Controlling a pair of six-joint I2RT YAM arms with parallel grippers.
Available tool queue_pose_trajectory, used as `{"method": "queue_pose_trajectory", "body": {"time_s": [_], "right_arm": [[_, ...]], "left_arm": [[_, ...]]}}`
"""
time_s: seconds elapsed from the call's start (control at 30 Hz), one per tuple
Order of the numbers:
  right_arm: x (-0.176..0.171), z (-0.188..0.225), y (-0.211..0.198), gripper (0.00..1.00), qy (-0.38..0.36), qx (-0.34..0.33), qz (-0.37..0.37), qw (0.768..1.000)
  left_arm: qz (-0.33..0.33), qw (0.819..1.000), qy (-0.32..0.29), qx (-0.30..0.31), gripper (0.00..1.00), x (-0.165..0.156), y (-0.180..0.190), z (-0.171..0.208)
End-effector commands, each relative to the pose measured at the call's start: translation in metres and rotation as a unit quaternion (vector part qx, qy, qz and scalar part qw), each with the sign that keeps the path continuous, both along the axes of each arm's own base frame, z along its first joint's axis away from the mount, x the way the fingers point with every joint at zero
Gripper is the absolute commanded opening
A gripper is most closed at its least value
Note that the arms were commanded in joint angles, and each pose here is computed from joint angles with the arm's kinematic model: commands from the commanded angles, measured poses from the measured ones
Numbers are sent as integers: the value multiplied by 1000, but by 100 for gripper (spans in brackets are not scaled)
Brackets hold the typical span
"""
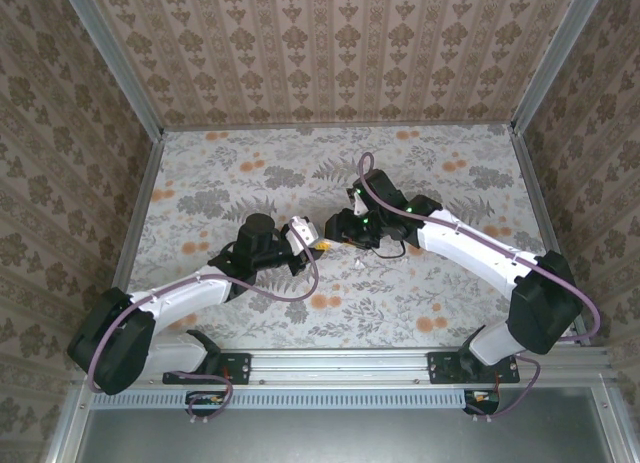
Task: Insert the wireless bluetooth earbuds into the charging case
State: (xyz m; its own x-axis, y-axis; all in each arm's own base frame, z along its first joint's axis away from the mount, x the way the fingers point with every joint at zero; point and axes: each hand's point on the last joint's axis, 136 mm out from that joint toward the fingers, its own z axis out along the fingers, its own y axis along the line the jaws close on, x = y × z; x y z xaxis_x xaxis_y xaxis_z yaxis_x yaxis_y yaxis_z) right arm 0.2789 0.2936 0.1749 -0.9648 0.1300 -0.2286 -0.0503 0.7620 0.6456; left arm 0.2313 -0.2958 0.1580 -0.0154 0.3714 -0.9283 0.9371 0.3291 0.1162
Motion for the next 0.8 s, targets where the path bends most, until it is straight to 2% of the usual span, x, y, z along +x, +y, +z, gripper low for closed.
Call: {"method": "queue_pose_trajectory", "body": {"time_s": [0.0,0.43,0.77], "right_arm": [[-1,3,0,41,-4,-14,11,1000],[-6,1,-2,20,-17,-37,50,998],[-8,-3,-1,16,-50,-73,137,987]], "left_arm": [[-11,1000,-5,-15,0,-4,-4,9],[-19,1000,-10,-21,0,-7,-4,14],[-77,996,0,-51,0,-26,-11,24]]}}
